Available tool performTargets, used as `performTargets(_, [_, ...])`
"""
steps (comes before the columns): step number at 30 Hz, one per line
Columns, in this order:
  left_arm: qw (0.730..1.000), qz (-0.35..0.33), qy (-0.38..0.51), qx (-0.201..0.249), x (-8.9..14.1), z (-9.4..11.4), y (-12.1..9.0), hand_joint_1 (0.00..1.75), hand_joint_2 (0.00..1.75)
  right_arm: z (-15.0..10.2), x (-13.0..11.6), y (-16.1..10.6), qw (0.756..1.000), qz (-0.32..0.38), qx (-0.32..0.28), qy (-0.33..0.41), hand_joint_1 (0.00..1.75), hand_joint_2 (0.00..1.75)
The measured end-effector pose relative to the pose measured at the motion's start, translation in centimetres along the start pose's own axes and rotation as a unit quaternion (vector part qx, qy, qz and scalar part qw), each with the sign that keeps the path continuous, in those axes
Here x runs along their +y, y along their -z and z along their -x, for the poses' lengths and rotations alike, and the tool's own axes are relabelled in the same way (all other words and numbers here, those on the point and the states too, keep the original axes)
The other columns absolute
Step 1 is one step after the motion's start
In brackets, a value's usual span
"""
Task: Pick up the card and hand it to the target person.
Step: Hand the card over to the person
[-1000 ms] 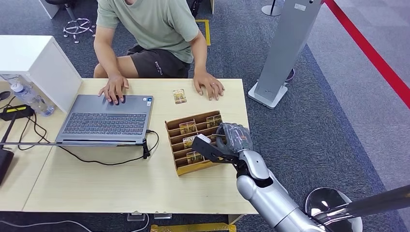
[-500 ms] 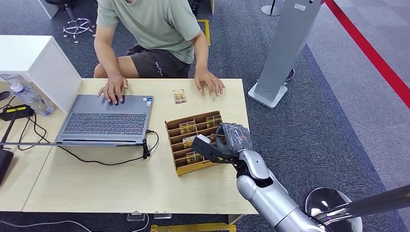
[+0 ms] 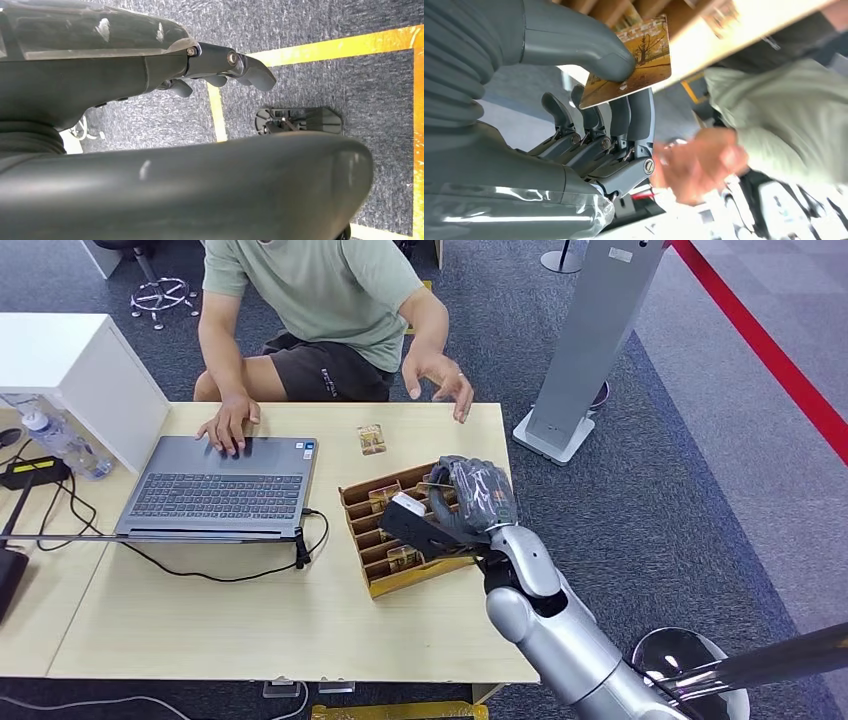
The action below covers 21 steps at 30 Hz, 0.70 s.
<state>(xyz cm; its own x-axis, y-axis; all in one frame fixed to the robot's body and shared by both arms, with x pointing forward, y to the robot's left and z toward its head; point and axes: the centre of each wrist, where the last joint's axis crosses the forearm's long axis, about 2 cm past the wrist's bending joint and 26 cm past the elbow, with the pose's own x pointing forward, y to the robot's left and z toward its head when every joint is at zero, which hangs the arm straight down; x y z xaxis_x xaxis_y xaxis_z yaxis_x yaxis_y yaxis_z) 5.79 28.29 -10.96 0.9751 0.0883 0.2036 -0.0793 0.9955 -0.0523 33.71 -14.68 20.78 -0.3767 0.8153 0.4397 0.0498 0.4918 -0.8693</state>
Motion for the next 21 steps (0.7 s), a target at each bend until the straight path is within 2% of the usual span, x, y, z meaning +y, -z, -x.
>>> performTargets(10, [1.0, 0.001, 0.008, -0.005, 0.0, -0.1, 0.0, 0.0, 0.0, -1.6, -3.5, 2.6, 0.997, 0.05, -0.056, 0.006, 1.45, 1.75])
performTargets(21, [1.0, 0.003, 0.009, -0.008, -0.1, -0.3, 0.0, 0.0, 0.0, -1.7, -3.3, 5.8, 0.994, 0.076, -0.072, 0.001, 1.45, 1.75])
